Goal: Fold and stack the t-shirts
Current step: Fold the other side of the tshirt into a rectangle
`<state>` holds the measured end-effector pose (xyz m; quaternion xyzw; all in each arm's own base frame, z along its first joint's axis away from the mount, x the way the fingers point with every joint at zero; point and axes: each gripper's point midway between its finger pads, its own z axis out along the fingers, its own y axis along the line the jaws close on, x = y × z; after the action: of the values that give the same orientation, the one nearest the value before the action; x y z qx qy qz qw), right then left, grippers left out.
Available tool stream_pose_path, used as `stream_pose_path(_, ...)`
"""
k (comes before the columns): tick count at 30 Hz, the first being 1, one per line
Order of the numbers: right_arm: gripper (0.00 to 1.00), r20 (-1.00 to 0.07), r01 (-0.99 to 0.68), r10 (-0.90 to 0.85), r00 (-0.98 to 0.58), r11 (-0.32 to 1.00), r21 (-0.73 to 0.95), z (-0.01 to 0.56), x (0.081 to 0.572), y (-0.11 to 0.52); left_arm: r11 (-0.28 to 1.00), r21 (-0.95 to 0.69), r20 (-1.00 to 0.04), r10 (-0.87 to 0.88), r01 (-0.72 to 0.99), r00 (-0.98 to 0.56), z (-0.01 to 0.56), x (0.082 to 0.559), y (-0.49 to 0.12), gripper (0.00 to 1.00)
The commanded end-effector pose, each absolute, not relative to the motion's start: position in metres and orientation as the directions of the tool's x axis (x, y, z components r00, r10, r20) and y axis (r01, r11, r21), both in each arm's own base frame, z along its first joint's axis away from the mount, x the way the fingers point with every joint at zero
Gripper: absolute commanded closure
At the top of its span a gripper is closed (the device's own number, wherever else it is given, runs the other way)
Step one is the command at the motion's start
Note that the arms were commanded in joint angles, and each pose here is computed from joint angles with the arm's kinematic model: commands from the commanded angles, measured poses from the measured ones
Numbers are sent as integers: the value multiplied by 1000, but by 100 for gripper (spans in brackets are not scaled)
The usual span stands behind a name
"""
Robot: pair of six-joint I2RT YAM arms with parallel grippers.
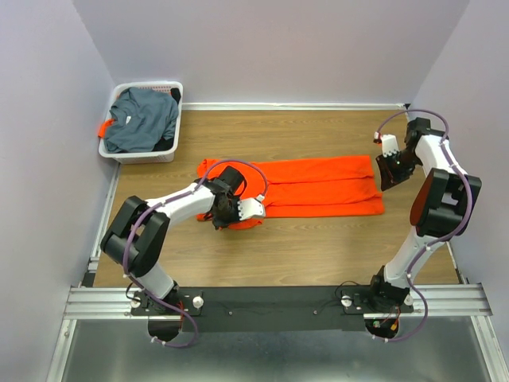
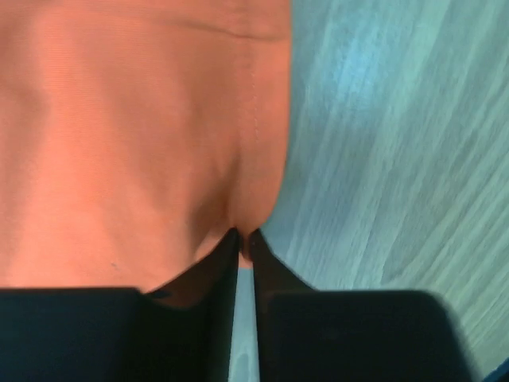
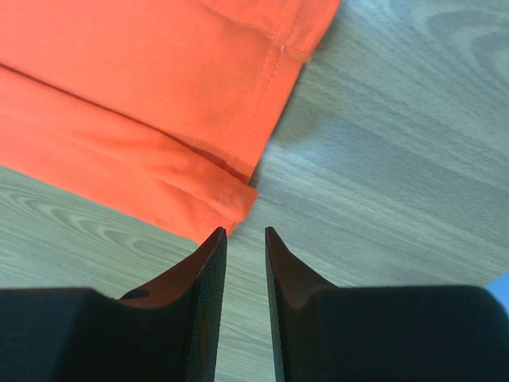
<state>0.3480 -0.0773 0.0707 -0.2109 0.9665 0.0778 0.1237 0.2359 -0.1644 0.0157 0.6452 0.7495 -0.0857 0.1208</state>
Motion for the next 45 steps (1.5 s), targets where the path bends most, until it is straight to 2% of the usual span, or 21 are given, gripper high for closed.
stream_pose_path(1, 67, -286, -417, -370, -884, 901, 123, 72, 355, -77, 148, -36, -212, 965, 988, -153, -8, 220, -150, 99)
stream_pose_path(7, 67, -292, -416, -366, -884, 900, 132, 70, 359, -76, 152, -13, -349, 926, 988, -146, 49, 247, -181, 100)
stream_pose_path(13, 68, -296, -419, -369, -881, 899, 126, 71, 362, -77, 209, 77, -457, 877, 975, -152, 106, 312, -200, 100)
stream_pose_path(23, 73, -303, -444, -397, -866, 890, 103, 74, 363, -80, 385, 115, -527, 805, 916, -272, 119, 422, -178, 100)
stream_pose_path(31, 76, -309, -461, -412, -857, 881, 106, 74, 361, -78, 465, 128, -559, 763, 876, -324, 110, 447, -169, 100)
stream_pose_path(41, 78, -302, -451, -392, -869, 879, 156, 63, 362, -71, 493, 107, -558, 749, 864, -358, 103, 447, -172, 100)
stream_pose_path(45, 78, -308, -446, -384, -871, 880, 163, 64, 363, -70, 520, 135, -562, 741, 843, -367, 103, 457, -172, 95)
